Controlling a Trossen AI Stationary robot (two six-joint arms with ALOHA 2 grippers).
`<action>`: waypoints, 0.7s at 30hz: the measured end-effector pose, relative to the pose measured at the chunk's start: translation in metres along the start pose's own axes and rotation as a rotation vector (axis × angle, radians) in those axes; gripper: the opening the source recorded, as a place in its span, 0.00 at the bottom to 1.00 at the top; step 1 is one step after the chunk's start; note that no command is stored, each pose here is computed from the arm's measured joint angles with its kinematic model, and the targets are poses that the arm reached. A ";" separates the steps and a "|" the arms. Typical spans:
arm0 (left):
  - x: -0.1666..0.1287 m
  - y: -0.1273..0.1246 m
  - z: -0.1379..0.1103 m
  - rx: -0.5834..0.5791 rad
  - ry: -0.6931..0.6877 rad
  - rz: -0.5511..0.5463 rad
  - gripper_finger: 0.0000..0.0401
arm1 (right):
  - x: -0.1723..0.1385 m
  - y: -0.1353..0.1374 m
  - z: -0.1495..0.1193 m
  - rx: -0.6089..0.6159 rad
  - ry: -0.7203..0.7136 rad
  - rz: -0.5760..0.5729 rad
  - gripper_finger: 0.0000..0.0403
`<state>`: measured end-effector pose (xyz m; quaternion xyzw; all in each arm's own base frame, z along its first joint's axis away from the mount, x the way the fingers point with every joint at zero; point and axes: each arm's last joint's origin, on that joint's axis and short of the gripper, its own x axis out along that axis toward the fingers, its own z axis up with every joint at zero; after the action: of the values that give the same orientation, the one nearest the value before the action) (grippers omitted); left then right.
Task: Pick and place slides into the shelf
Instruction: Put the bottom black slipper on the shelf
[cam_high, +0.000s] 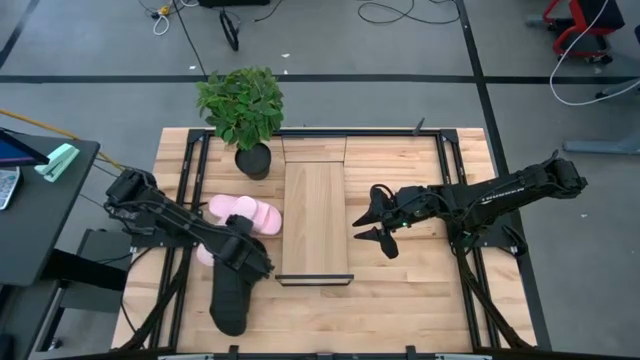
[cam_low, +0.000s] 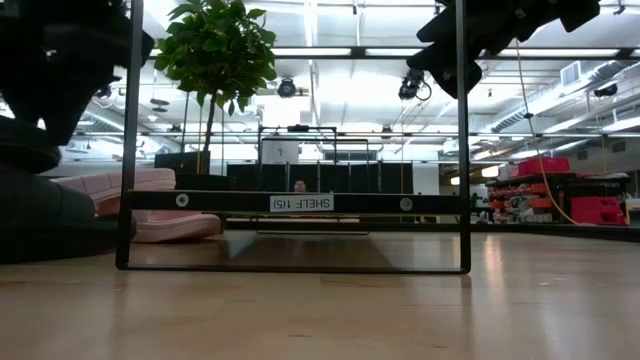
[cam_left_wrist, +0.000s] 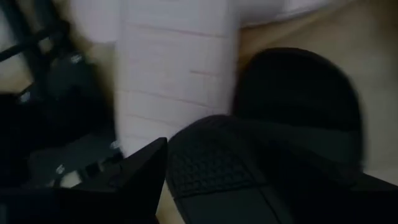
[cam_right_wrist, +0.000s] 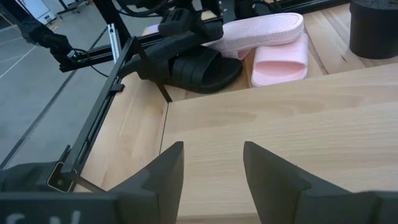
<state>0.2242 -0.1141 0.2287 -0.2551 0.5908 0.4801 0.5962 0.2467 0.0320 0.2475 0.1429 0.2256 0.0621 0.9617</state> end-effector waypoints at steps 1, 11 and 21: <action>0.001 -0.001 0.000 -0.012 0.002 0.004 0.71 | 0.000 0.000 0.000 -0.002 0.001 0.000 0.43; 0.003 -0.017 0.000 -0.040 0.011 -0.119 0.71 | 0.000 0.000 0.000 -0.011 0.000 0.000 0.43; 0.030 -0.034 -0.007 0.045 0.079 0.063 0.71 | 0.000 0.000 0.000 -0.010 0.000 0.000 0.43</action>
<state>0.2455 -0.1261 0.1899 -0.2416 0.6321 0.4748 0.5627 0.2466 0.0320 0.2475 0.1378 0.2255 0.0631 0.9624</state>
